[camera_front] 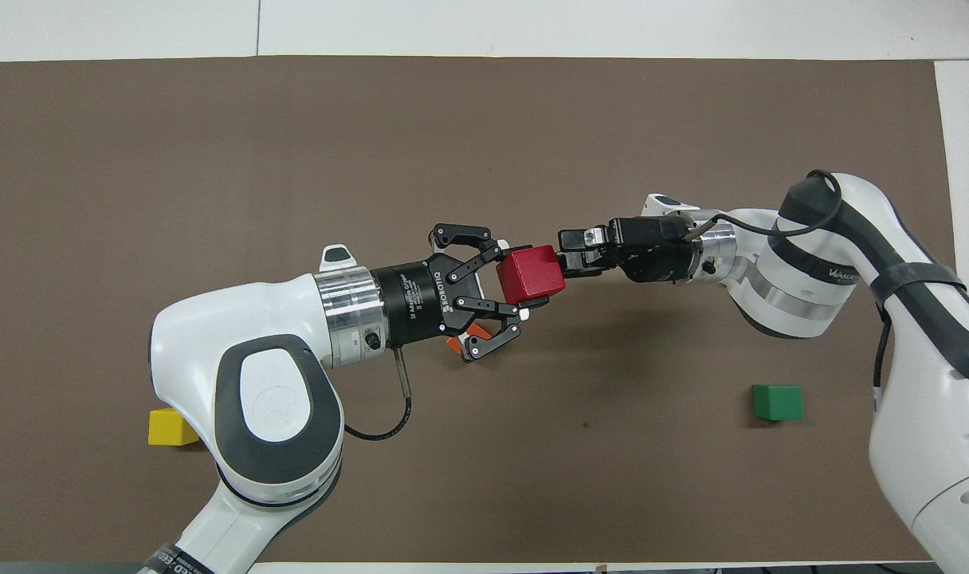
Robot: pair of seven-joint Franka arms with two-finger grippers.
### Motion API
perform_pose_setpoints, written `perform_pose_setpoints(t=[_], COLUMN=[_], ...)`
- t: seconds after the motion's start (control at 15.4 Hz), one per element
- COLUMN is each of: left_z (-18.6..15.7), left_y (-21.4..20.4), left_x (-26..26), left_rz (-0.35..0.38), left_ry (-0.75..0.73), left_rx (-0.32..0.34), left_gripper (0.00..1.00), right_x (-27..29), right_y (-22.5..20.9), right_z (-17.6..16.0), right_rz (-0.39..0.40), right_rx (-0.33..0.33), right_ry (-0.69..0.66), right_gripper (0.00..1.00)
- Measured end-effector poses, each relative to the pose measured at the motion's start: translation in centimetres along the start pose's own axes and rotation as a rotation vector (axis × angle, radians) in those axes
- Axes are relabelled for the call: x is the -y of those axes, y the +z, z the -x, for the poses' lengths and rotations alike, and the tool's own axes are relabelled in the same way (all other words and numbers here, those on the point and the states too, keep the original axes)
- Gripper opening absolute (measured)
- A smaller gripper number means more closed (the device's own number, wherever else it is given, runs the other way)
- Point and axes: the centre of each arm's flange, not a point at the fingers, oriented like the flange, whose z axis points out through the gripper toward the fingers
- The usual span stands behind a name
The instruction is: Transfer red block to right arm and stack on blue block
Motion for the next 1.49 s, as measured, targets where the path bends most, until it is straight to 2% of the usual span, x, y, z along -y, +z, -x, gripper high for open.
perform_pose_setpoints(t=[0.26,0.32,0.52,0.58,0.71,0.78,1.36,1.42,1.49], left_z=[0.1,0.0,-0.1,-0.1,0.3,0.4,0.3,0.3,0.3], left_y=[0.0,0.1,0.7,0.9,1.0,1.0,1.2,1.2,1.3], left_x=[-0.3,-0.4,-0.3,-0.3,-0.1,-0.1,0.0,0.0,0.1], left_rz=[0.027,0.028,0.024,0.026,0.030,0.036,0.044,0.045,0.044], left_ry=[-0.009,-0.011,-0.012,-0.011,-0.007,0.002,-0.002,-0.008,-0.012], left_rx=[0.004,0.003,-0.001,-0.002,0.001,0.001,0.006,0.009,0.012], left_gripper=[0.55,0.55,0.55,0.55,0.55,0.55,0.55,0.60,0.70], right_x=[0.0,0.0,0.0,0.0,-0.1,-0.1,0.0,-0.1,-0.1], right_y=[0.0,0.0,-0.1,-0.1,-0.2,-0.2,-0.4,-0.4,-0.5], right_z=[0.0,0.0,-0.1,-0.1,-0.1,-0.1,-0.2,-0.2,-0.3], right_rz=[0.003,0.003,0.003,0.003,0.007,0.007,0.008,0.012,0.018], right_rx=[-0.003,-0.003,-0.004,-0.004,-0.009,-0.011,-0.015,-0.019,-0.026], right_ry=[0.000,0.000,-0.001,-0.001,0.000,0.009,0.008,0.007,0.007], right_gripper=[1.00,0.94,0.90,0.85,0.63,0.56,0.56,0.56,0.56])
